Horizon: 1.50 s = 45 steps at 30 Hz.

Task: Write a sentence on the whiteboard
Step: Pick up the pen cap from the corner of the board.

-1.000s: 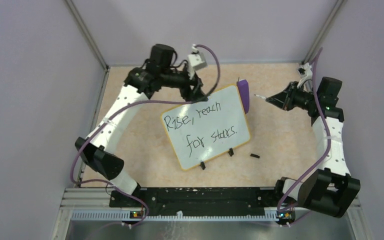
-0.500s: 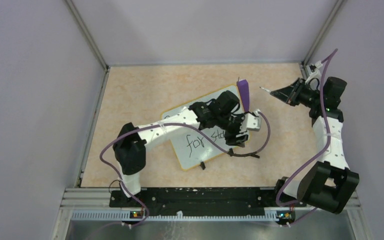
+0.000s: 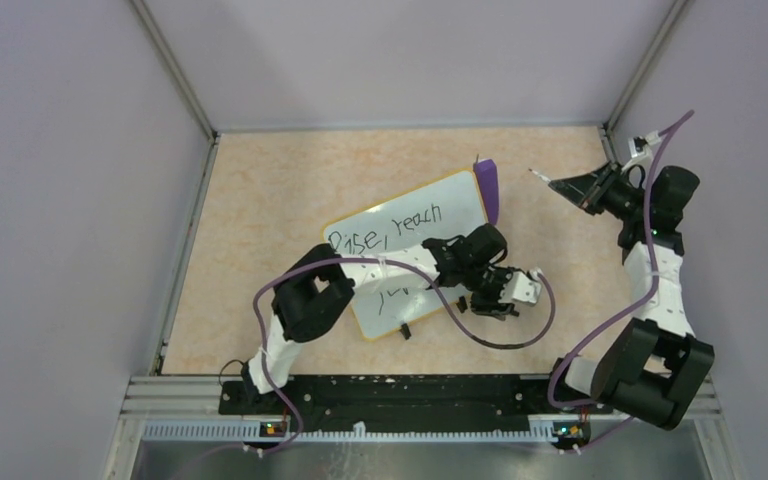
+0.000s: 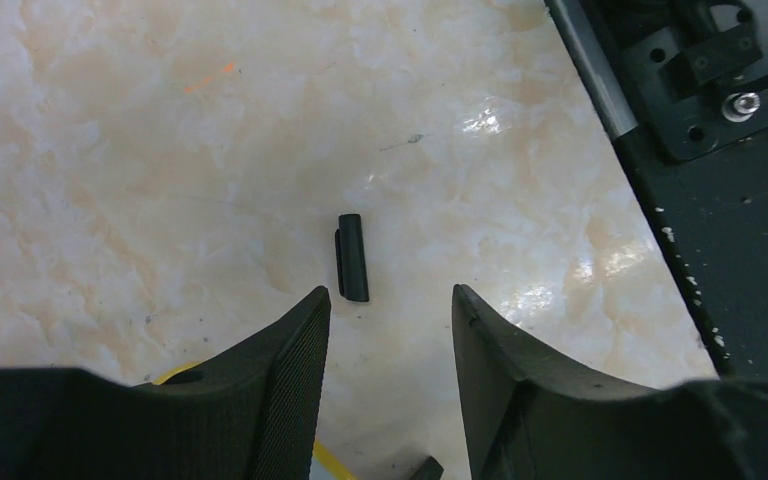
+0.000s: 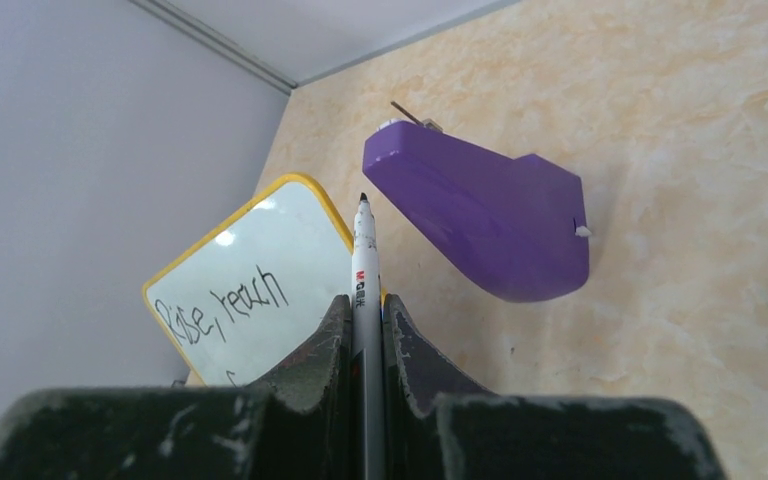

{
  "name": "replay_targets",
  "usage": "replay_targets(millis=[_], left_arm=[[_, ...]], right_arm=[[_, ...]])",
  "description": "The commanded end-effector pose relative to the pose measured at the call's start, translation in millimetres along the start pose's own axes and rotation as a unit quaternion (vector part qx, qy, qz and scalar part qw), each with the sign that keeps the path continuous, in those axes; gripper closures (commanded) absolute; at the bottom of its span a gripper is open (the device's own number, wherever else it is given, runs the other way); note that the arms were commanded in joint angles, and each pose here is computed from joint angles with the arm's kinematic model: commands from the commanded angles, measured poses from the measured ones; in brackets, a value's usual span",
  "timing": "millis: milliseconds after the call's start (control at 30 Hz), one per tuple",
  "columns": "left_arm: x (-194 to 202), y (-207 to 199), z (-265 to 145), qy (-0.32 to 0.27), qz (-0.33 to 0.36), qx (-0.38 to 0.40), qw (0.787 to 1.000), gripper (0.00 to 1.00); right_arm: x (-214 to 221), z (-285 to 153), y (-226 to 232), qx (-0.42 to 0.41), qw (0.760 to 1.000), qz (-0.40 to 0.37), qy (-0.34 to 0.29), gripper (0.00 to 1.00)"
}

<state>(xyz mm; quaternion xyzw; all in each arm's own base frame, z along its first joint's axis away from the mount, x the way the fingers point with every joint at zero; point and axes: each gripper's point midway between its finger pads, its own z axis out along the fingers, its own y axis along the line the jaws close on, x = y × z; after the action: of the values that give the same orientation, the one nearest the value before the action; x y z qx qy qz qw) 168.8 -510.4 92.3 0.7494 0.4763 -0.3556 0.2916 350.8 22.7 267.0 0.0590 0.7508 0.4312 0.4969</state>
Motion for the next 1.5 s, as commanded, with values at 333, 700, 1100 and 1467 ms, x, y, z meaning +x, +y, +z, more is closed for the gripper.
replay_targets(millis=[333,700,1100,1467], left_arm=[[16,28,35,0.013,0.032,-0.028,0.999,0.48],[37,29,50,0.039,0.006,-0.016,0.999,0.54],[25,18,34,0.049,-0.045,-0.002,0.998,0.95],[-55,-6,-49,0.001,-0.088,-0.023,0.996,1.0]], right_arm=[[-17,-5,16,0.001,1.0,-0.021,0.004,1.0],[-18,-10,28,0.003,0.996,-0.086,-0.001,1.0],[-13,-13,41,-0.031,0.994,-0.104,0.014,1.0],[-18,-15,61,-0.076,0.989,-0.122,0.014,1.0]])
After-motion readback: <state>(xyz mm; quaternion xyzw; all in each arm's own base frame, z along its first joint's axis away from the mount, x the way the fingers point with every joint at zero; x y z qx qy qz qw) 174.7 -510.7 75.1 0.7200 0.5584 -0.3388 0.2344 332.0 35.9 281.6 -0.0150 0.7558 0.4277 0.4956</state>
